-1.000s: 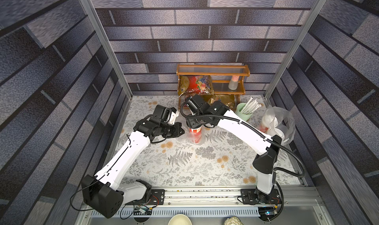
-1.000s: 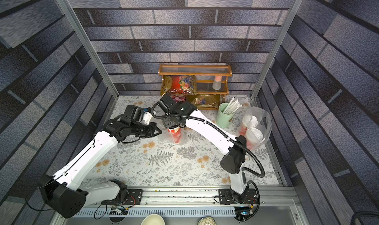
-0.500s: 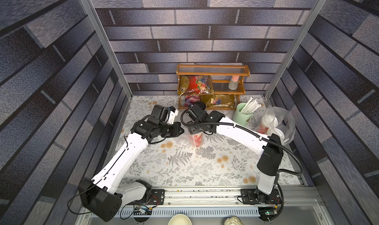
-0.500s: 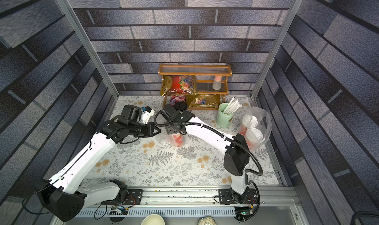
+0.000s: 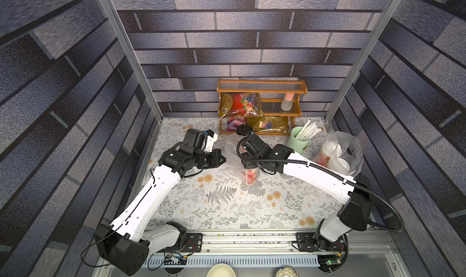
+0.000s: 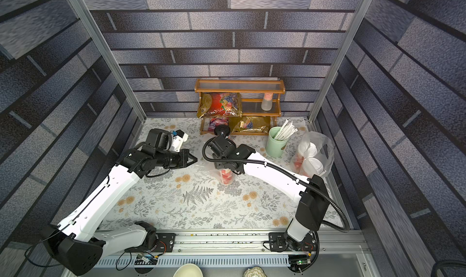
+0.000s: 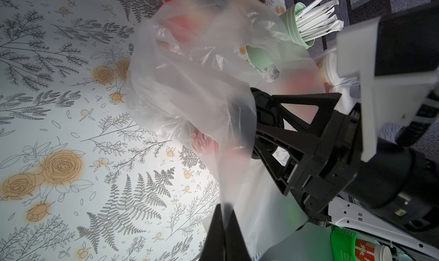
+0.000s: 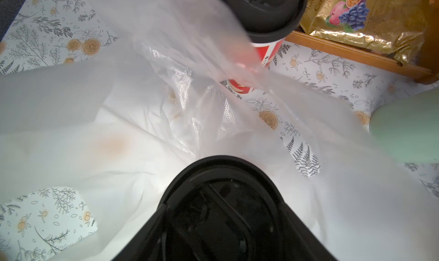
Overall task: Pack milk tea into plastic carrier bags
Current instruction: Place the milk tea cup in the plastic carrier bag.
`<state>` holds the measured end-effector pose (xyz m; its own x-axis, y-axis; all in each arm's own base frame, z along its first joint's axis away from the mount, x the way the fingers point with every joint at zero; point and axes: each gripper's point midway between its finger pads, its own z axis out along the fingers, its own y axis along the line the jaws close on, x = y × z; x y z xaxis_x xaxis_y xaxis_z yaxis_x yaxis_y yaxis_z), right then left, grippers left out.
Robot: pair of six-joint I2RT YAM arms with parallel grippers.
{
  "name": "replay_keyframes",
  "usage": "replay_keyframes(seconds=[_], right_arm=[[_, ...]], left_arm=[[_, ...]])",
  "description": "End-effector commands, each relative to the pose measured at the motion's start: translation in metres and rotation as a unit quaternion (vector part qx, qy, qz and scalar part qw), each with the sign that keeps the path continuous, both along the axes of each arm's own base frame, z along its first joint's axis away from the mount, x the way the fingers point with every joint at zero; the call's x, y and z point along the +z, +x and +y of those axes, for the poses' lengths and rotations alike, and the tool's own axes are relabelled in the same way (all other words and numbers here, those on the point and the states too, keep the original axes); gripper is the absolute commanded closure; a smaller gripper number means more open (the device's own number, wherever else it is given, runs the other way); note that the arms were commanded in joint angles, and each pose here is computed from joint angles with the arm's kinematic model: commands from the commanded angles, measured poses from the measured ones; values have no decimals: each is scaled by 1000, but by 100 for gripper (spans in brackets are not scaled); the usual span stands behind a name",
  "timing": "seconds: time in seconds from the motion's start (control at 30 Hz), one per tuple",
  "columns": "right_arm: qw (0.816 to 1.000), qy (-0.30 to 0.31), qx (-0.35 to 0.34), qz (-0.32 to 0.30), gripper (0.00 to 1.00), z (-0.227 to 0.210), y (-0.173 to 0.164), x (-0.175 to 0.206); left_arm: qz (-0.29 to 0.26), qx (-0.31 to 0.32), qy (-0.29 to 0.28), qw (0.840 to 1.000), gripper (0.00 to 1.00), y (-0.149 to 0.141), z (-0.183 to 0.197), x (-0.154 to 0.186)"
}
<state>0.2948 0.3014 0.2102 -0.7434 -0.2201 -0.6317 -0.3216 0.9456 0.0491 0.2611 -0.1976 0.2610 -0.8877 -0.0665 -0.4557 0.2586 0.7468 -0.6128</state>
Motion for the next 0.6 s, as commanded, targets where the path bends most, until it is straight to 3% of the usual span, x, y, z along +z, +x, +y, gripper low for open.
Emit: replay_keyframes(seconds=[0.0,0.2,0.57], right_arm=[[999,17,-45,-10,34,-11,-5,9],[998,26,-64,-2,25,-9,-27,5],[998,47,-39,-4,12,-1,-36,39]], left_arm=[[-5,4,-12,1000,100,9,-1,10],[21,-5,10,1000,100,13,0,-17],[21,-17,22,999,100,16,4,-16]])
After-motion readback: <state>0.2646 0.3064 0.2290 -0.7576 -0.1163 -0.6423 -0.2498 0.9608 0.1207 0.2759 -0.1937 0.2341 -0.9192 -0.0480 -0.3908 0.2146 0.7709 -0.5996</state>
